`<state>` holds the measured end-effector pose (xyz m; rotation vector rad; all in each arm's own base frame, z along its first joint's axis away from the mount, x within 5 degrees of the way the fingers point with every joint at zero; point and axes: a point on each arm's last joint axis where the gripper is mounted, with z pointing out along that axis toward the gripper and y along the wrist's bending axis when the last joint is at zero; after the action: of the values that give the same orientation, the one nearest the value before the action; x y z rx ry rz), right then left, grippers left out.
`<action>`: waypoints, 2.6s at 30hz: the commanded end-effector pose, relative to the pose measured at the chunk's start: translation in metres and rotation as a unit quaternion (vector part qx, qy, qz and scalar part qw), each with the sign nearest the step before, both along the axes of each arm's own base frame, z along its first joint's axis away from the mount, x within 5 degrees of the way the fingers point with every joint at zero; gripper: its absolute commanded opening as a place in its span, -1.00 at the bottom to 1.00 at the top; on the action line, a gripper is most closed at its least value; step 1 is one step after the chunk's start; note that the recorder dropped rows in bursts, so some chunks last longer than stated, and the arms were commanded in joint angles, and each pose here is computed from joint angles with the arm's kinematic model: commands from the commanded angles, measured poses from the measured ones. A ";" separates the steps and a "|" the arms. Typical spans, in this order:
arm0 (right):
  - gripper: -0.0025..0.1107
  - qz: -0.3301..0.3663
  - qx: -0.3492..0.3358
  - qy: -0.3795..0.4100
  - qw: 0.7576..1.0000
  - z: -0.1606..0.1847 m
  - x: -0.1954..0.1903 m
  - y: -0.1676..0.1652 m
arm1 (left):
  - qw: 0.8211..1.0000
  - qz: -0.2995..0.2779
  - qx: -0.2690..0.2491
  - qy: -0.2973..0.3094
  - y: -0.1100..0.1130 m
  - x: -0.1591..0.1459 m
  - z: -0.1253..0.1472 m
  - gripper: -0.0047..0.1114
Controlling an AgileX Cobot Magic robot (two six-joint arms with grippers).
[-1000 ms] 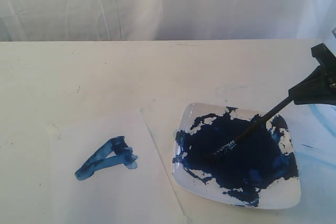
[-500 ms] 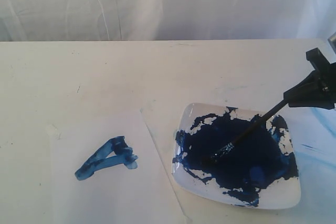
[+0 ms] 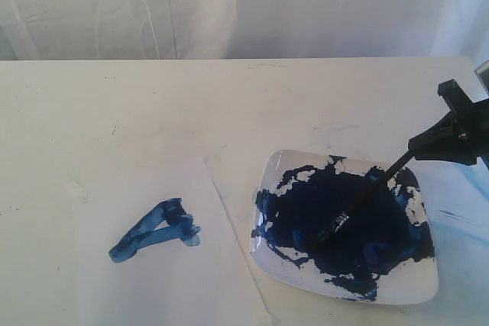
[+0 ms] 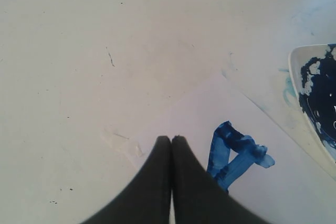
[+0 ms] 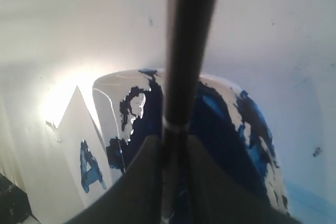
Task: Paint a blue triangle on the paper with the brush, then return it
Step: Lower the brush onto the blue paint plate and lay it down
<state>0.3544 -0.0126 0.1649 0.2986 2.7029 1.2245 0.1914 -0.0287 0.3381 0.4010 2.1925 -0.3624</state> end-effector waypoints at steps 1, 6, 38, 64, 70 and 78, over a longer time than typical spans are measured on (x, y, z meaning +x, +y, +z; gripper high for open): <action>-0.96 -0.010 -0.036 -0.019 0.999 -0.005 0.002 -0.007 | 1.000 -0.001 -0.014 0.006 -0.001 -0.003 -0.001 -0.92; -0.96 -0.028 -0.032 -0.025 0.999 -0.005 0.006 -0.008 | 1.000 -0.001 -0.014 0.006 -0.001 -0.003 -0.001 -0.92; -0.96 -0.103 0.059 -0.014 0.993 -0.006 0.018 -0.002 | 1.000 0.000 -0.022 0.006 -0.002 -0.003 0.000 -0.92; -0.96 -0.112 0.056 0.041 0.991 -0.047 0.023 0.013 | 1.000 0.000 -0.021 0.005 -0.002 -0.002 0.000 -0.92; -0.96 -0.114 0.056 0.042 0.991 -0.048 0.024 0.013 | 1.000 0.000 -0.023 0.005 -0.002 -0.003 0.000 -0.92; -0.78 -0.110 0.059 0.042 0.991 -0.047 0.023 0.014 | 1.000 0.003 -0.025 0.002 -0.002 -0.002 0.001 -0.92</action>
<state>0.3786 0.0003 0.1191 0.6594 2.5817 1.3280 0.1916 -0.0298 0.3390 0.3873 2.1845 -0.3840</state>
